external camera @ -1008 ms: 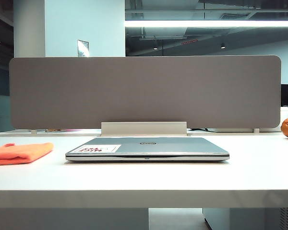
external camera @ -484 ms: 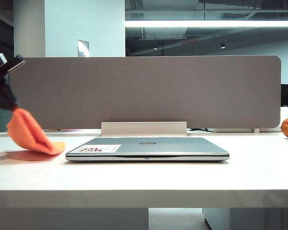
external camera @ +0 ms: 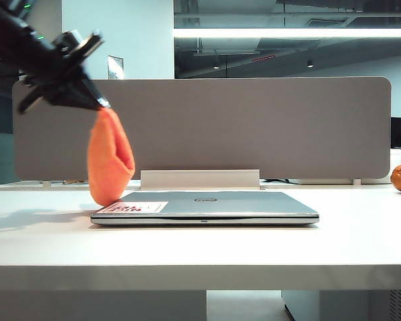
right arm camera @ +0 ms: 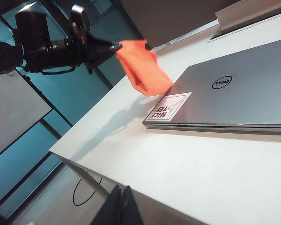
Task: Pick up the orange rag and put it over the laptop.
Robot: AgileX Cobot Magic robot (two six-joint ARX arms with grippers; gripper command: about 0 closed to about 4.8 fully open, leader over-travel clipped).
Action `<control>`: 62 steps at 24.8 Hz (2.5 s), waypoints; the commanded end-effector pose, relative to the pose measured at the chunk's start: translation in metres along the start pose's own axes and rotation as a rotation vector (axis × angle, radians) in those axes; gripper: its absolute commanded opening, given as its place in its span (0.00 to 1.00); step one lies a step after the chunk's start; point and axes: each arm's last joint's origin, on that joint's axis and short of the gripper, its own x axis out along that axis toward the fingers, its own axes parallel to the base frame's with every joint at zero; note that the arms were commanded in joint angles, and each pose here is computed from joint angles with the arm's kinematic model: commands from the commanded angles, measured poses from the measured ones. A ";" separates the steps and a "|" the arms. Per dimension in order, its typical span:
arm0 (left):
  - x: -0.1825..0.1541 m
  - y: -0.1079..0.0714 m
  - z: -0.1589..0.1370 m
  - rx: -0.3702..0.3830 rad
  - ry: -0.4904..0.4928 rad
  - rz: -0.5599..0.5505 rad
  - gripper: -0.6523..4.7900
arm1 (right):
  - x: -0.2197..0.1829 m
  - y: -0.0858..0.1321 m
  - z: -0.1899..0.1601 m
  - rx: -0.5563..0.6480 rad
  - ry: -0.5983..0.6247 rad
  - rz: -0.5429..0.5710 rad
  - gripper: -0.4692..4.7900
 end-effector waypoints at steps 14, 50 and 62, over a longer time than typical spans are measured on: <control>0.067 -0.092 0.004 0.096 -0.035 -0.216 0.11 | 0.000 0.000 0.000 -0.006 -0.002 0.008 0.08; 0.134 -0.059 -0.026 0.215 0.429 0.287 0.64 | 0.000 0.000 0.000 -0.006 -0.001 0.009 0.08; 0.093 -0.071 -0.001 0.353 0.398 0.347 0.42 | 0.000 0.000 0.000 -0.017 -0.007 0.001 0.08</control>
